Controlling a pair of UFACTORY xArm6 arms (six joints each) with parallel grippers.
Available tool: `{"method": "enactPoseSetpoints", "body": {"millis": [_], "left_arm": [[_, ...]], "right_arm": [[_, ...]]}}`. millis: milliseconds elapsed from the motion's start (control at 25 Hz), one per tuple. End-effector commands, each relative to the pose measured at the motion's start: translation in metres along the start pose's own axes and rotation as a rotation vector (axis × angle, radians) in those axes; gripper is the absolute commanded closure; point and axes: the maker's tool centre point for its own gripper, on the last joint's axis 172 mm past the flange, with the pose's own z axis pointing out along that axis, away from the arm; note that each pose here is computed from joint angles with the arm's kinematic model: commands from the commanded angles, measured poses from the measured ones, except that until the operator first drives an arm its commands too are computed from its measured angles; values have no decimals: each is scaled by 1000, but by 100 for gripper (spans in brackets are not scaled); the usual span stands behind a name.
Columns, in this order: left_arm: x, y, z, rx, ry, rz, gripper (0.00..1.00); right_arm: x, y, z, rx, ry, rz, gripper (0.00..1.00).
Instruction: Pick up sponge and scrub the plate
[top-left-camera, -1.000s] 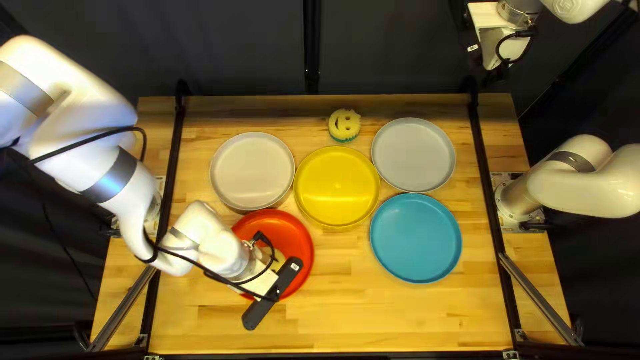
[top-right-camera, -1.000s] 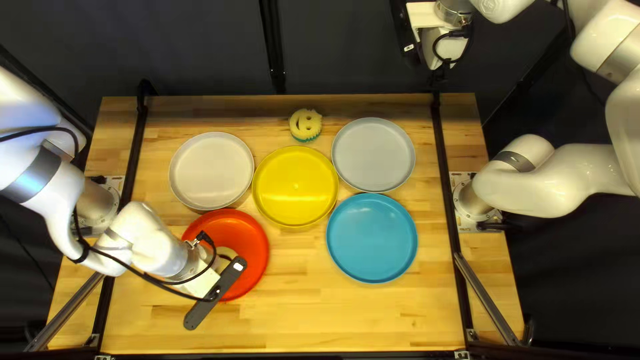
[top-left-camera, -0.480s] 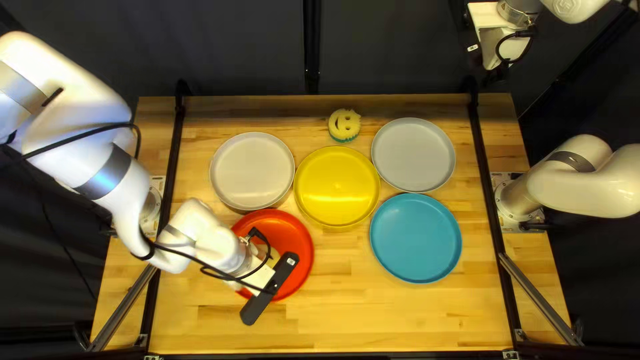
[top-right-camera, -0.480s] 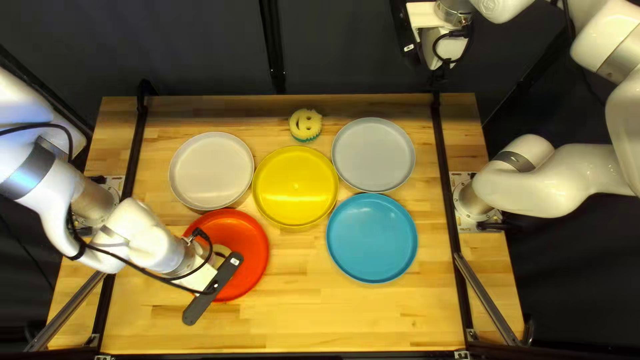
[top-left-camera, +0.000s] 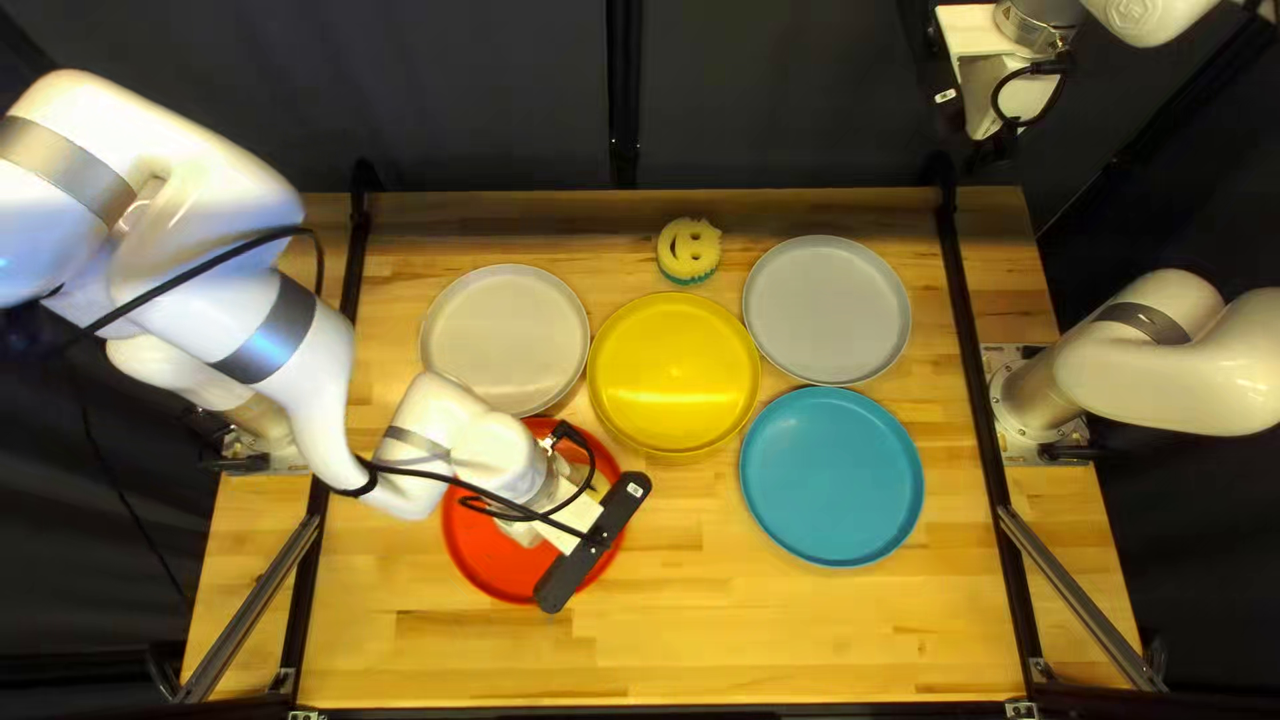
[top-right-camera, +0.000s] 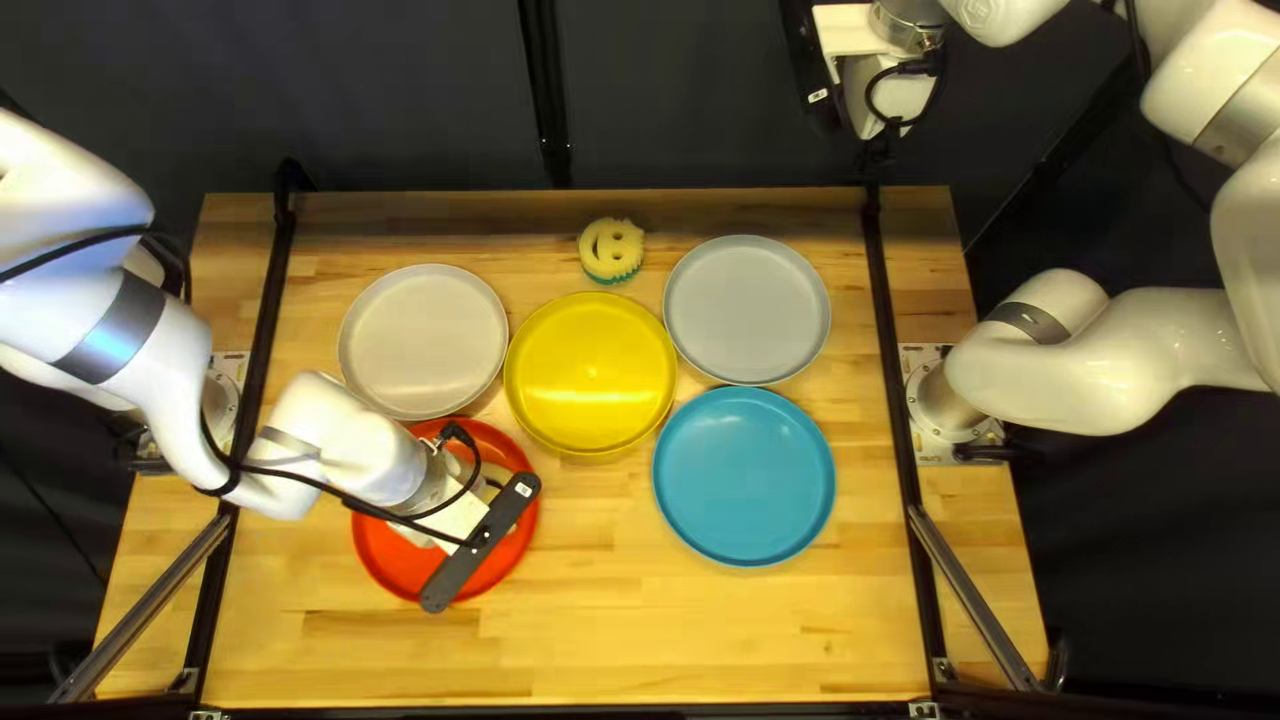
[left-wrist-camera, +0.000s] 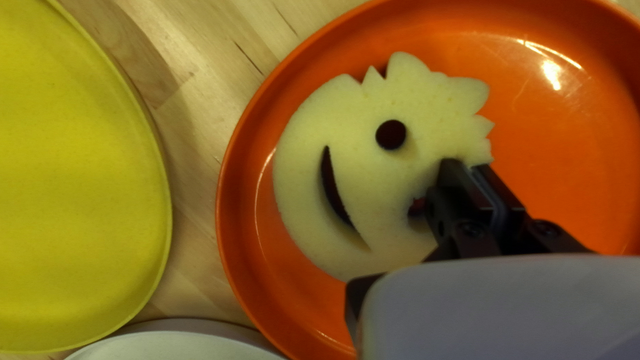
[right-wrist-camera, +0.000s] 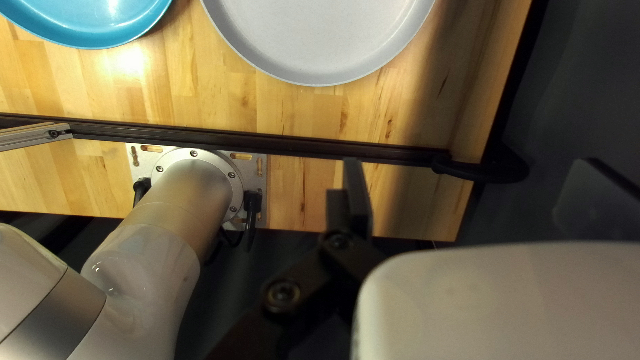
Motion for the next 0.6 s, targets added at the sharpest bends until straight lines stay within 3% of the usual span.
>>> {"method": "enactPoseSetpoints", "body": {"millis": [40, 360, 600], "left_arm": [[-22, 27, -5, -15, -13, -26, 100], [-49, 49, -6, -33, -30, -66, 100], [-47, 15, -2, -33, -16, -79, 100]], "right_arm": [[0, 0, 0, 0, 0, 0, 0], [0, 0, 0, 0, 0, 0, 0], [0, 0, 0, 0, 0, 0, 0]]}}
